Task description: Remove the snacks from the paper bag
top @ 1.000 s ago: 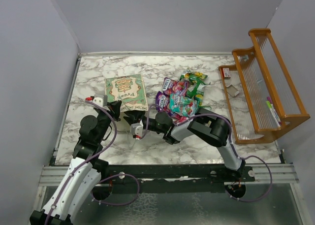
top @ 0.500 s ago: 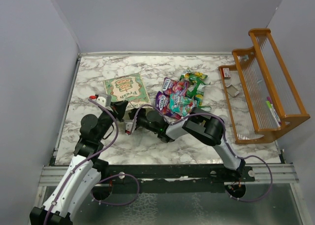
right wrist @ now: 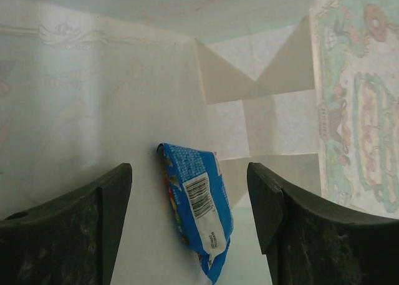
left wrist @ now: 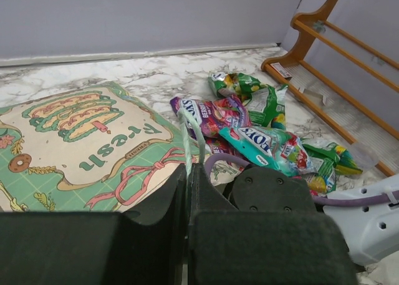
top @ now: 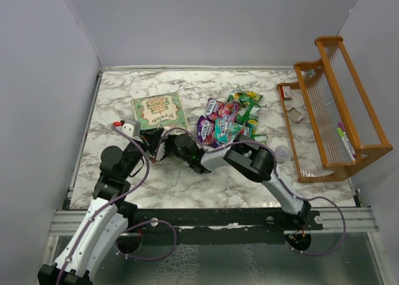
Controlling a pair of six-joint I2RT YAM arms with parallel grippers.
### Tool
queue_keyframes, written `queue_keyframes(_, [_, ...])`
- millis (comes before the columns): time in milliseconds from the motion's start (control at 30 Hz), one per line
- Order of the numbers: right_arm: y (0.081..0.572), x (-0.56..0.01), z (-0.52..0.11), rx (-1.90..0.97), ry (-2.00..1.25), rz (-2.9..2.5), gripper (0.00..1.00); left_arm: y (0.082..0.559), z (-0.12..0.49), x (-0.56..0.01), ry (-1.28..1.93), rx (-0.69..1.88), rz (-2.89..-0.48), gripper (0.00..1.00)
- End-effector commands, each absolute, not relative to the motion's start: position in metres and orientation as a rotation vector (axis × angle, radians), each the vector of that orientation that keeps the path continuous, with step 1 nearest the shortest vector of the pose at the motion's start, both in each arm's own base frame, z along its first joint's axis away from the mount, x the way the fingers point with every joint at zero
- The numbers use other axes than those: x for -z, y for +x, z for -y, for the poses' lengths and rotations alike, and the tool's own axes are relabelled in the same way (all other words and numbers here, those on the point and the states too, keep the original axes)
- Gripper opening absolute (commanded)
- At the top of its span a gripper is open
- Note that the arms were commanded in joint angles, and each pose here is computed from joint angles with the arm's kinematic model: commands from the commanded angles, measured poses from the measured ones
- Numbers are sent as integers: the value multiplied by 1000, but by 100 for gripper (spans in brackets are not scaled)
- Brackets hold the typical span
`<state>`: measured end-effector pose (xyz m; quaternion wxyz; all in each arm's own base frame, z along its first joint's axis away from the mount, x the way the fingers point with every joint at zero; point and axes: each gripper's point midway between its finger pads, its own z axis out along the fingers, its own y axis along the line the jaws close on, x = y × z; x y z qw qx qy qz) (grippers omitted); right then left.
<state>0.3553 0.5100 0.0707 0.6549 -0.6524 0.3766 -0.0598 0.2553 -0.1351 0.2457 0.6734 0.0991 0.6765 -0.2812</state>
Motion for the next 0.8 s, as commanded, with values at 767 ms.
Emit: queue_keyframes(767, [385,-34,-544,66,-1571,-750,64,250,148,-258,297,693,-1477,0])
